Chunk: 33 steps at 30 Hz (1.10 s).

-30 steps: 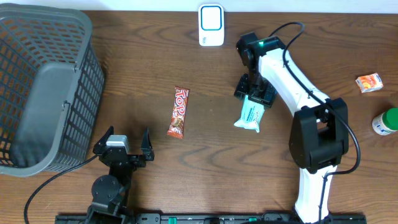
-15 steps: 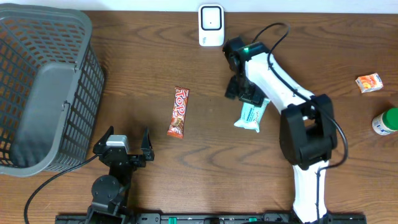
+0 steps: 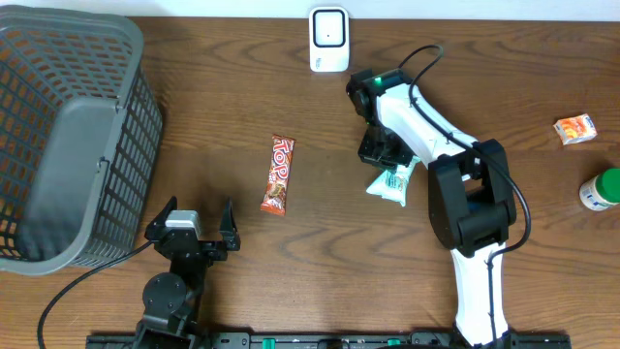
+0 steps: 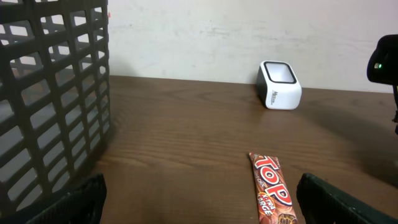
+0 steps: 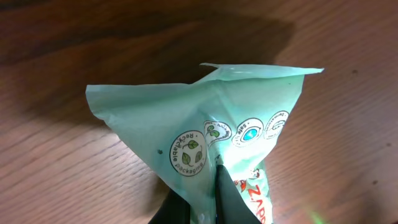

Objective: Scan the item barcode
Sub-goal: 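Lift the wipes pack toward the scanner with the right gripper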

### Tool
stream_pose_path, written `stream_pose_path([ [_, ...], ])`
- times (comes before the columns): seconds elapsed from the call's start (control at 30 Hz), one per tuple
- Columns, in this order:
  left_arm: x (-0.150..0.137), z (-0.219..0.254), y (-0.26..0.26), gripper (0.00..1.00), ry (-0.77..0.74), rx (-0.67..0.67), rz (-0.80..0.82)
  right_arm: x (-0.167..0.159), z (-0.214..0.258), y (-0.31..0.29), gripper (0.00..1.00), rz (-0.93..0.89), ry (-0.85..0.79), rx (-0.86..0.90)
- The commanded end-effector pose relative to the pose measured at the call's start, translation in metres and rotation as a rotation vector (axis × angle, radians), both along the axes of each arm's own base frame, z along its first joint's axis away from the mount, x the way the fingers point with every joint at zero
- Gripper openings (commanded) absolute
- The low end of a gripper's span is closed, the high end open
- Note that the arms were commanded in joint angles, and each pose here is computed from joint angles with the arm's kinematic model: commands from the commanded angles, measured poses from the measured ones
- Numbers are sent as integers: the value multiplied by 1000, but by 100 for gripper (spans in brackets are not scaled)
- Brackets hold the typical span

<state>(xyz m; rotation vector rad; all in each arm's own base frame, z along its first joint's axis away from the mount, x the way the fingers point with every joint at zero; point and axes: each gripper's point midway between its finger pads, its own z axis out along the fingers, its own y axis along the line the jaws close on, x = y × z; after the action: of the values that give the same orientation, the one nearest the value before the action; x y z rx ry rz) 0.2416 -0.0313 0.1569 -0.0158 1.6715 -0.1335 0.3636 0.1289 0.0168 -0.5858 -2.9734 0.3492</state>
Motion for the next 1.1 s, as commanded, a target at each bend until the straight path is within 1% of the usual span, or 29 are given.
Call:
stream_pose_path([
  [0.0,0,-17,2,97,40,26,14,6,11,74,1,187,61,436],
  [0.03,0,-17,2,98,40,26,14,7,26,96,1,312,57,606],
  [0.07,0,-17,2,98,40,26,14,7,35,108,1,383,52,703],
  [0.1,0,-17,2,98,40,26,14,4,50,125,1,502,35,858],
  [0.13,0,-17,2,98,40,26,14,-2,71,144,1,636,-3,1054],
  [0.17,0,-17,2,98,40,26,14,-4,82,152,1,743,-49,1166],
  [0.27,0,-17,2,98,40,26,14,-9,80,154,1,947,-119,1217],
  [0.3,0,-17,2,98,40,26,14,-10,77,154,1,972,-124,1214],
  [0.33,0,-17,2,98,40,26,14,-9,69,152,1,986,-120,1182],
  [0.37,0,-17,3,98,40,26,15,-9,58,147,1,946,-82,1115],
  [0.43,0,-17,2,98,40,26,14,-7,46,138,16,845,-24,993],
  [0.47,0,-17,2,98,40,26,14,-6,34,126,18,786,15,861],
  [0.5,0,-17,2,98,40,26,14,-6,28,119,19,771,32,793],
  [0.53,0,-17,2,98,40,26,14,-5,20,106,20,746,56,671],
  [0.57,0,-17,2,98,40,26,14,-5,15,98,21,733,69,591],
  [0.6,0,-17,2,98,40,26,14,-4,12,92,24,728,76,513],
  [0.63,0,-17,2,98,40,26,14,-4,9,88,29,724,78,457],
  [0.67,0,-17,2,98,40,26,14,-4,8,86,70,732,78,395],
  [0.7,0,-17,3,98,40,26,15,-5,7,87,99,742,78,378],
  [0.9,0,-17,2,98,40,26,14,-15,6,105,99,814,78,312],
  [1.07,0,-17,2,98,40,26,14,-7,18,98,99,822,50,181],
])
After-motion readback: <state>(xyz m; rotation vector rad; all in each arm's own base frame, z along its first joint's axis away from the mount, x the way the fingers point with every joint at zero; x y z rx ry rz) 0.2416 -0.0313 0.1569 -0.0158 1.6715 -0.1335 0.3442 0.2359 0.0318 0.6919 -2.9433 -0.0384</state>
